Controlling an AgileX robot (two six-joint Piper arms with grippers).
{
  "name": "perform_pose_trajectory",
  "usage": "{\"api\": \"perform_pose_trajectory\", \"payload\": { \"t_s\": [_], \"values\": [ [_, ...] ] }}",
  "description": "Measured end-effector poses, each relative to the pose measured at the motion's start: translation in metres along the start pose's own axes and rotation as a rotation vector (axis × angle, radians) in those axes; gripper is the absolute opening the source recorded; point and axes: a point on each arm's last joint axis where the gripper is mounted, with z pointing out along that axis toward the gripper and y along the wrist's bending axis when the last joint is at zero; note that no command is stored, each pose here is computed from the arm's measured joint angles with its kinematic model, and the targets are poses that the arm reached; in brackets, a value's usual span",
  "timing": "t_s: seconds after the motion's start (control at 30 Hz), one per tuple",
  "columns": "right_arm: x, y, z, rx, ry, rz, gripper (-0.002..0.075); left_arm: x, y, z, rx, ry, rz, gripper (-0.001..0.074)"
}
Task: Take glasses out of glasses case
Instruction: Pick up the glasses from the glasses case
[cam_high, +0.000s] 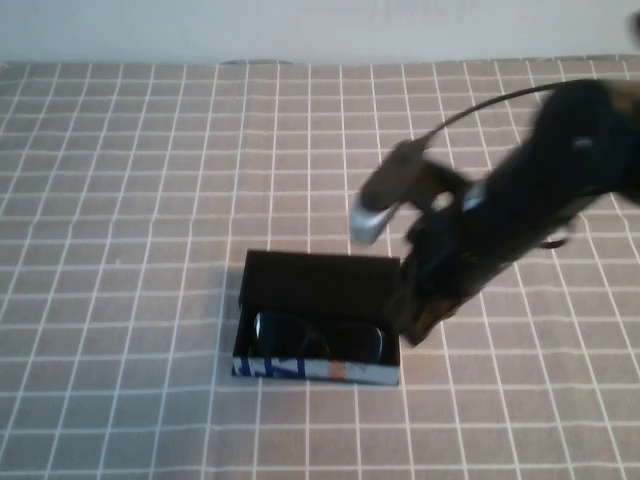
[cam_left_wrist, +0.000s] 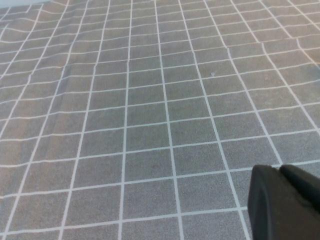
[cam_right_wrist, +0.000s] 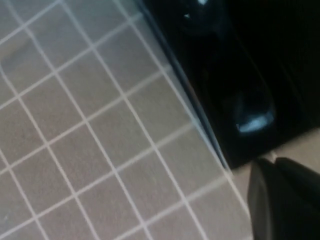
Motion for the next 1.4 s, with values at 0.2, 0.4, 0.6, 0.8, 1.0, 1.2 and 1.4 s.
{"api": "perform_pose_trajectory", "payload": {
  "t_s": [0.2, 0.4, 0.6, 0.8, 1.0, 1.2, 1.4],
  "values": [
    [-0.041, 0.004, 0.047, -0.083, 0.073, -0.233, 0.0076, 0.000, 0.000, 0.000, 0.000, 0.000, 0.000, -0.0004],
    [-0.060, 0.008, 0.080, -0.105, 0.106, -0.369, 0.0328, 0.000, 0.000, 0.000, 0.000, 0.000, 0.000, -0.0004],
    [-0.063, 0.010, 0.088, -0.079, 0.106, -0.440, 0.0350, 0.000, 0.000, 0.000, 0.000, 0.000, 0.000, -0.0004],
    [-0.061, 0.005, 0.099, -0.063, 0.127, -0.454, 0.0328, 0.000, 0.000, 0.000, 0.000, 0.000, 0.000, -0.0004],
    [-0.061, 0.001, 0.108, -0.031, 0.127, -0.468, 0.0325, 0.000, 0.000, 0.000, 0.000, 0.000, 0.000, -0.0004],
    [-0.063, -0.002, 0.109, 0.002, 0.108, -0.481, 0.0297, 0.000, 0.000, 0.000, 0.000, 0.000, 0.000, -0.0004],
    [-0.060, -0.003, 0.113, -0.006, 0.136, -0.486, 0.0267, 0.000, 0.000, 0.000, 0.000, 0.000, 0.000, -0.0004]
  ]
}}
